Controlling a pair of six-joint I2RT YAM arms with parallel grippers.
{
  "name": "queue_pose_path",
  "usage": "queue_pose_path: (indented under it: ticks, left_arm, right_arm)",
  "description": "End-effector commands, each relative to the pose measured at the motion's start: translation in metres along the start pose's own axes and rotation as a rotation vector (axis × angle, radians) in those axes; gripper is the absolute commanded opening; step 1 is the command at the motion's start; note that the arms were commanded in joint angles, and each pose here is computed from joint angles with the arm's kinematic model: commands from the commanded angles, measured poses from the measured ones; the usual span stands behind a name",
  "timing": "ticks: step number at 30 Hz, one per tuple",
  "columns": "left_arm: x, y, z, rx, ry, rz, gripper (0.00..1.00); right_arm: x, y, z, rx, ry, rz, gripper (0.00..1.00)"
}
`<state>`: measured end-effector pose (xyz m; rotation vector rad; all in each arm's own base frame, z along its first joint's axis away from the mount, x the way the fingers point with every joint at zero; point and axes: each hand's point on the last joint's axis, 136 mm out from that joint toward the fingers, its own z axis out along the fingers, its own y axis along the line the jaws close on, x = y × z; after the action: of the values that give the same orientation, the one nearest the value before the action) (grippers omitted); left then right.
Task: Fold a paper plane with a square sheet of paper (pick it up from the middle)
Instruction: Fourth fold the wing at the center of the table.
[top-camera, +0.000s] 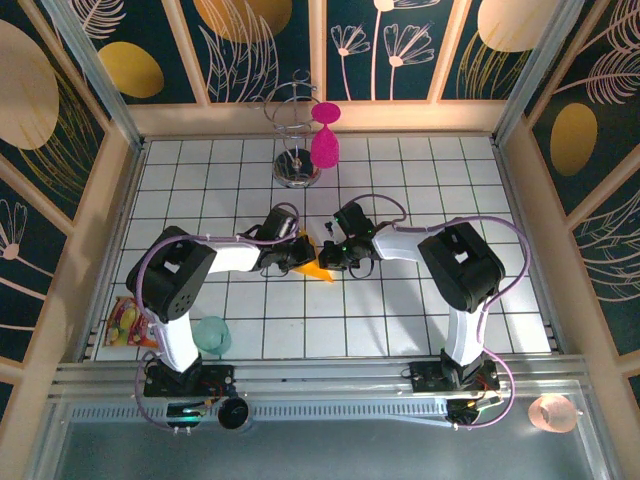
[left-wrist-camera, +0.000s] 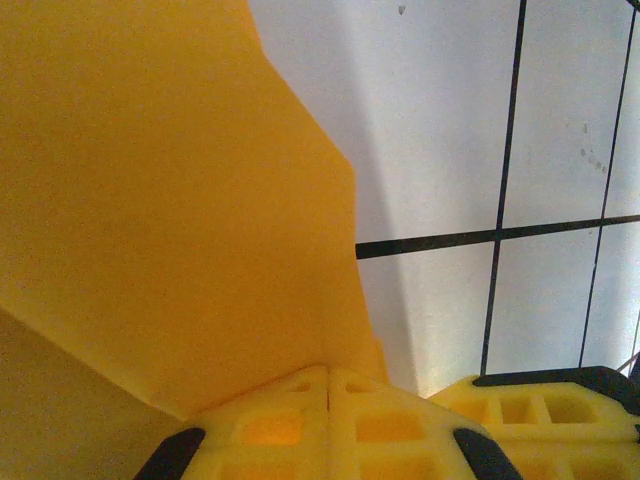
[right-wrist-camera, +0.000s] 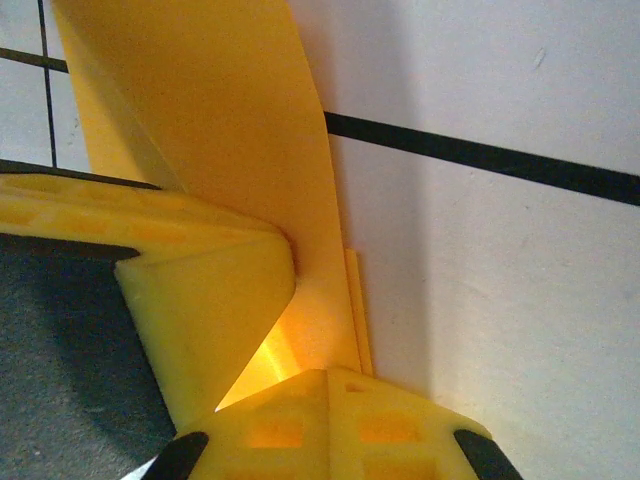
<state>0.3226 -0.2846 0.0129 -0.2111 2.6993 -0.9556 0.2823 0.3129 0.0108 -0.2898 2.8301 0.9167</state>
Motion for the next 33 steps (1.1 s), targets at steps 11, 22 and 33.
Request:
queue_pose_path:
  ticks: [11, 22, 33]
  left_arm:
    - [-0.056, 0.092, -0.02, -0.266, -0.058, -0.011, 0.06]
    - [-0.113, 0.136, -0.043, -0.306, -0.133, -0.071, 0.06]
    - [-0.151, 0.131, -0.078, -0.3, -0.227, -0.068, 0.07]
  right_arm:
    - [0.083, -0.121, 0.01, 0.471, 0.204, 0.107, 0.0]
    - [0.081, -0.117, 0.01, 0.456, 0.197, 0.109, 0.0]
    - [0.076, -0.108, 0.011, 0.411, 0.182, 0.114, 0.0]
